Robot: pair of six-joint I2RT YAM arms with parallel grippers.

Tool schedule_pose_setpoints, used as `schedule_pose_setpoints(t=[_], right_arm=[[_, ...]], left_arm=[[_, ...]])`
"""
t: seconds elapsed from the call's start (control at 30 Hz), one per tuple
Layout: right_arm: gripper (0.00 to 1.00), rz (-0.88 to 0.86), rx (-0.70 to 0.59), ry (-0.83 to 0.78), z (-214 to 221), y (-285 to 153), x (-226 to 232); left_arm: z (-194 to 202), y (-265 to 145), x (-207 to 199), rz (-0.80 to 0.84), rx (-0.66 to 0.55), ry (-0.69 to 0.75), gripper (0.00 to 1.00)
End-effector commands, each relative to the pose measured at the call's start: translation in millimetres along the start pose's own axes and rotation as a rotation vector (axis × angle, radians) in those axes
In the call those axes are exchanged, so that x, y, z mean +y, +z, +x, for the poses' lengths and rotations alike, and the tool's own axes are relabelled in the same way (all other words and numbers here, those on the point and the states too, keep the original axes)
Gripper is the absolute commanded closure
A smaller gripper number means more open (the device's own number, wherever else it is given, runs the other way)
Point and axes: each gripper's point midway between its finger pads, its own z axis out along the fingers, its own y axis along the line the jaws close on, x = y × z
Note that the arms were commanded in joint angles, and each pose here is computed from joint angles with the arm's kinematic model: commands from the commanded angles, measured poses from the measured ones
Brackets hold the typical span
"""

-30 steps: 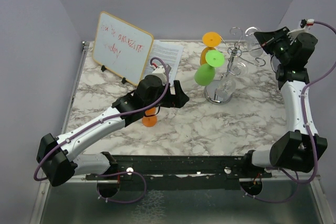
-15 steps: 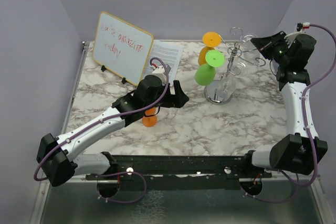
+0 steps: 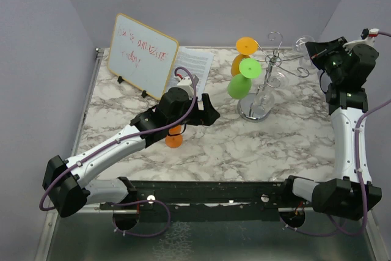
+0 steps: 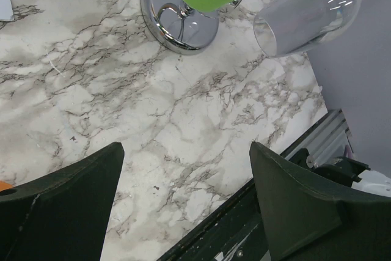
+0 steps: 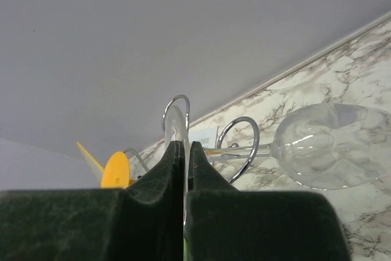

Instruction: Place the wine glass upside down on the wine glass rack

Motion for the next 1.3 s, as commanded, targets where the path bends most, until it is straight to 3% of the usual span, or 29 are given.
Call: schedule_pose_setpoints(t=[0.0,0.47,0.77,1.0,1.27], right_arm=[[0.99,0.036,-0.091,-0.053,-20.1,6.5,-6.9],[0.95,0.024,0.018,-0.060,-6.0,36.1,-14.5],[0.65,0.073,0.072,-0.090,1.8,37.9,-25.6],[0.55,0.085,0.108,-0.102,6.7,28.8,-25.0],[0.40,0.100,0.062,-0.116,-3.7,8.3,-16.7]], left_arm=[[-4.6,0.9,1.1,-0.004,-0.012,-0.011,0.15],[-3.0,4.9,2.6,-0.009,-0.004,-0.009,0.15],[-1.1,6.0,5.3,-0.021,0.001,-0.010,0.15],[-4.7,3.4,5.4,-0.023,0.007,0.060,0.16],[-19.5,-14.2,11.1,-0.074,-0.028,0.128,0.16]])
